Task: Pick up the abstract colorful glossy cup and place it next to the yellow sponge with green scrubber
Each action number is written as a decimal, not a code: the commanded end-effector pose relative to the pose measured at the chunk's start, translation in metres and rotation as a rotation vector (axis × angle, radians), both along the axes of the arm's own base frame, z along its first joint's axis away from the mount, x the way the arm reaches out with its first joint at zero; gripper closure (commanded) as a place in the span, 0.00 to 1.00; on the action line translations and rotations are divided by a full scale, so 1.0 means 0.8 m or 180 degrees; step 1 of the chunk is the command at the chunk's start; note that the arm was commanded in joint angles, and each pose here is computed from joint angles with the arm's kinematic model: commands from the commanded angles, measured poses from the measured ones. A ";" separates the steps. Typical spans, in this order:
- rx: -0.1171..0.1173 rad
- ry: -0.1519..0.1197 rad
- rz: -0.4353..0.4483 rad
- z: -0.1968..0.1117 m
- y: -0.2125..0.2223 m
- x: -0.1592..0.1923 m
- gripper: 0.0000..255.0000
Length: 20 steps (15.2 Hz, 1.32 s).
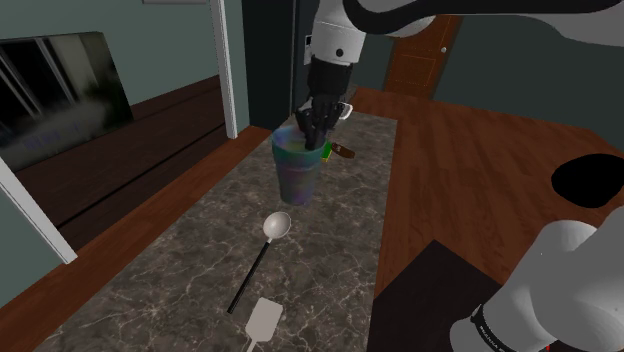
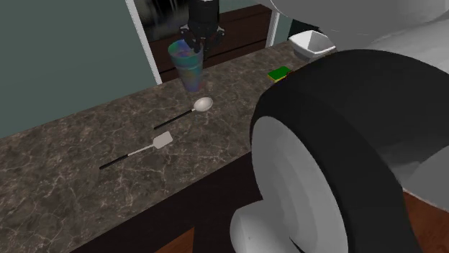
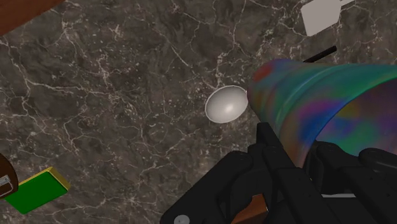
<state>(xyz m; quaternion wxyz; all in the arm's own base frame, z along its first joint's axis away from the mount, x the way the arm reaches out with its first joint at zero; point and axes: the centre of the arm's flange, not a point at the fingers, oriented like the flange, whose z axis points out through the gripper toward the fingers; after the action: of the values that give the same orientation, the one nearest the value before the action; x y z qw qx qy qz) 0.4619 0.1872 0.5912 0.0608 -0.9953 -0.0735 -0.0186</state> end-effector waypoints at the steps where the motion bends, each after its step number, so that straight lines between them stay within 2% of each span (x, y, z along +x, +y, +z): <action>1: -0.0001 -0.0002 0.0003 0.001 -0.022 0.024 1.00; 20: -0.0001 -0.0002 0.0003 0.003 -0.250 0.240 1.00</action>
<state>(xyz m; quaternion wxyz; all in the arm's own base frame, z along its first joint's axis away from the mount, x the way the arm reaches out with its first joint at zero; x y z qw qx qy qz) 0.6448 -0.0052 0.5940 0.0607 -0.9953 -0.0736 -0.0183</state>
